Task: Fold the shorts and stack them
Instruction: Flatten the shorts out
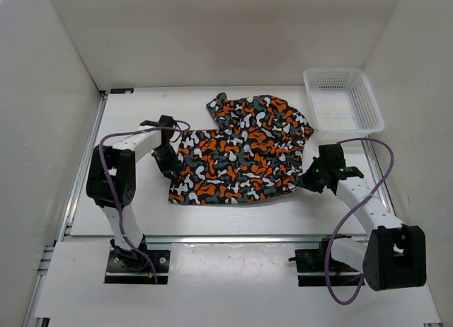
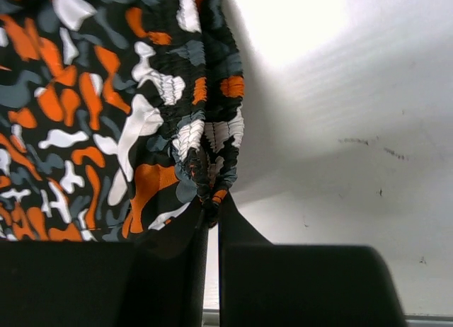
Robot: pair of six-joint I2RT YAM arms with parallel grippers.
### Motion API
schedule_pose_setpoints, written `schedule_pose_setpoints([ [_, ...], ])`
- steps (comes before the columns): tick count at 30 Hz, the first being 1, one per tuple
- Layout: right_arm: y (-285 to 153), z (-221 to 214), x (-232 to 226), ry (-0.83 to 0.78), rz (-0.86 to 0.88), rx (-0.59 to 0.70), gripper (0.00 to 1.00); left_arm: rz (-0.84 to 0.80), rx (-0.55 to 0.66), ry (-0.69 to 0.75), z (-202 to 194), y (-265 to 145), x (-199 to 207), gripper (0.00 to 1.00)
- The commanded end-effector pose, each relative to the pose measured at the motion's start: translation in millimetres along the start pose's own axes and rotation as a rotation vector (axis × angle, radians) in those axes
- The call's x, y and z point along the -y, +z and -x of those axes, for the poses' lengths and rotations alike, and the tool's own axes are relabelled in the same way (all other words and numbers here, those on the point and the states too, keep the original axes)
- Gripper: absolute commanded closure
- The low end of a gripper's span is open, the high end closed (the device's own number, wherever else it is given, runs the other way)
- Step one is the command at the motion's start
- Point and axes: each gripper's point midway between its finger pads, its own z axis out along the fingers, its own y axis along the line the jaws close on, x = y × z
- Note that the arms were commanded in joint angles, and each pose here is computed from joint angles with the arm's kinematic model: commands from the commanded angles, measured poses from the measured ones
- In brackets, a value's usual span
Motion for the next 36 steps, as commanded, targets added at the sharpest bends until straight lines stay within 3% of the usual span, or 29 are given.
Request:
schedule_pose_setpoints([
  [1,-13,27,-14,-0.041,0.027,0.089,0.99,-0.027,0.165,-0.009,17,-36,2,0.70],
  [6,-7,26,-13,-0.040,0.015,0.074,0.99,0.004,0.128,0.002,-7,-24,-19,0.54],
  [12,-6,23,-10,-0.039,0.009,0.067,0.99,-0.006,0.050,0.014,-36,-2,-28,0.54],
  [15,-6,23,-10,-0.039,0.009,0.067,0.99,-0.036,0.017,0.005,-46,6,-25,0.64],
  [18,-6,23,-10,-0.048,0.008,0.067,0.99,-0.036,0.015,0.023,-49,9,-21,0.90],
  [26,-6,25,-7,-0.048,-0.007,0.079,0.99,-0.099,0.146,0.005,-21,-48,-4,0.90],
  [36,-3,28,-5,-0.038,-0.028,0.084,0.99,-0.041,0.143,0.031,21,-40,22,0.90],
])
